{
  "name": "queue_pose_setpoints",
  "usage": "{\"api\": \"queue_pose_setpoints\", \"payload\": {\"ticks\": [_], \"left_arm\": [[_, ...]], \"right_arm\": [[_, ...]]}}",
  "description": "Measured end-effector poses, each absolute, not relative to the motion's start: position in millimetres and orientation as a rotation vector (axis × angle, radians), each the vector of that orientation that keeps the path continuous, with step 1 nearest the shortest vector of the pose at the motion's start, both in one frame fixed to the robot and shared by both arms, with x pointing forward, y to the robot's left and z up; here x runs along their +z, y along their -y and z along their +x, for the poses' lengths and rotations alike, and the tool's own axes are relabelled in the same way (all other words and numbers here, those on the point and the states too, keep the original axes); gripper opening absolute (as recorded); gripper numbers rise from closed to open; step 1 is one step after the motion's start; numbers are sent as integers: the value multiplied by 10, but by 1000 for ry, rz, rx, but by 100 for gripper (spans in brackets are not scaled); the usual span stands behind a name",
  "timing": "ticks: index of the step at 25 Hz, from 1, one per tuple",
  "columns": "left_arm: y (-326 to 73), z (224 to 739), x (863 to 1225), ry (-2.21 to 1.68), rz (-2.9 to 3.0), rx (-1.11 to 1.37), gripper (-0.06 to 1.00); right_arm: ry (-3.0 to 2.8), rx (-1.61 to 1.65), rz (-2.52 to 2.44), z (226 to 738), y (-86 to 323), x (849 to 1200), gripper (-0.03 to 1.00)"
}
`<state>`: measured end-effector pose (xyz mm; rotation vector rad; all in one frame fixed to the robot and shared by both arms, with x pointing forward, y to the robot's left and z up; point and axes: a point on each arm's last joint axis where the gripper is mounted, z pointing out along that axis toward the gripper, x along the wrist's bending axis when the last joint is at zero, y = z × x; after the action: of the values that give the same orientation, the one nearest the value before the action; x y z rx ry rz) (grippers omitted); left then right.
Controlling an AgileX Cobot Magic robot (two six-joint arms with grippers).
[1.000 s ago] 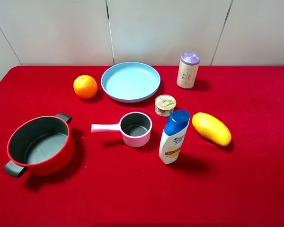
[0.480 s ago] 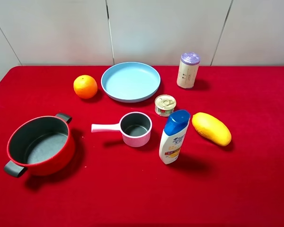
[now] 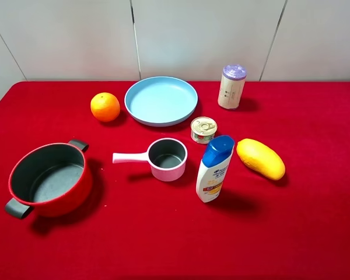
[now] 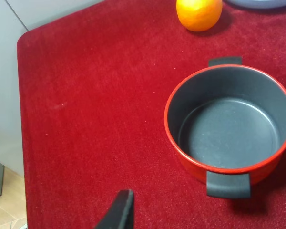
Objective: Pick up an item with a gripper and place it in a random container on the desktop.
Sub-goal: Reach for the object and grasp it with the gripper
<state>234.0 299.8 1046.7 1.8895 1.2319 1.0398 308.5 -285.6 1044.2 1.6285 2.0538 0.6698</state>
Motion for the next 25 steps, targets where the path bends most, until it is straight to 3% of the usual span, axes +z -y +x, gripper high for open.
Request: {"api": "queue_pose_setpoints", "payload": {"ticks": [25], "left_arm": [[-2998, 2341, 10467, -1232, 1889, 1040, 98]], "right_arm": [[-2504, 334, 1280, 4045, 2614, 10518, 69]]}}
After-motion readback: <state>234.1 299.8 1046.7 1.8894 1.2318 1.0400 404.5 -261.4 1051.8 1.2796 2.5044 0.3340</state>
